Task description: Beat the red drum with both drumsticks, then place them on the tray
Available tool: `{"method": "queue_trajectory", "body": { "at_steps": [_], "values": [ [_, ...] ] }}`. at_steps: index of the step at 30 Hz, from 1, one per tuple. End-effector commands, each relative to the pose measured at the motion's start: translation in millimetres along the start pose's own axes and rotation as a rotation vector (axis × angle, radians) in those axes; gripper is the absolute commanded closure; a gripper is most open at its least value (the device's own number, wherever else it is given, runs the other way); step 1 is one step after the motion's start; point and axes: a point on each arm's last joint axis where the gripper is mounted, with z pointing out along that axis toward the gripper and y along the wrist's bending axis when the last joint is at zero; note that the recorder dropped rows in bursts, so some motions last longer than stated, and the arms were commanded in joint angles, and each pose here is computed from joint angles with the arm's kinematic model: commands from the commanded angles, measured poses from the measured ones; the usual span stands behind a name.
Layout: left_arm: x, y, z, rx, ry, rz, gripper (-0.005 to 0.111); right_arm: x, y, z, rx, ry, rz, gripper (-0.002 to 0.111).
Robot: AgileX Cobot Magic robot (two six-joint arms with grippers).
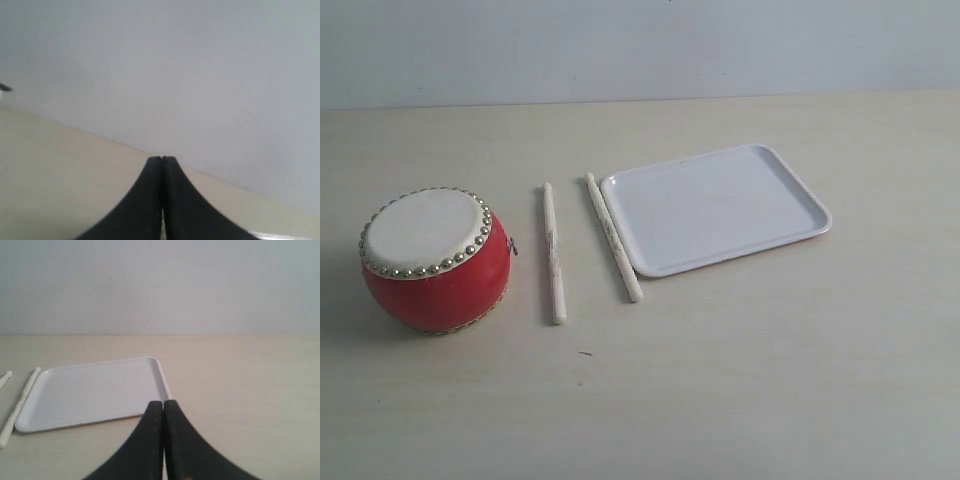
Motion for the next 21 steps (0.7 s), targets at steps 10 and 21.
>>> {"method": "queue_trajectory", "body": {
  "at_steps": [10, 21],
  "values": [
    [-3.9, 0.1, -0.5, 0.010, -0.052, -0.245, 0.107, 0.9, -0.4, -0.2, 0.005, -0.004, -0.010, 0.108],
    [-83.7, -39.3, -23.2, 0.108, -0.156, -0.067, 0.107, 0.9, -0.4, -0.2, 0.005, -0.004, -0.010, 0.108]
  ]
}}
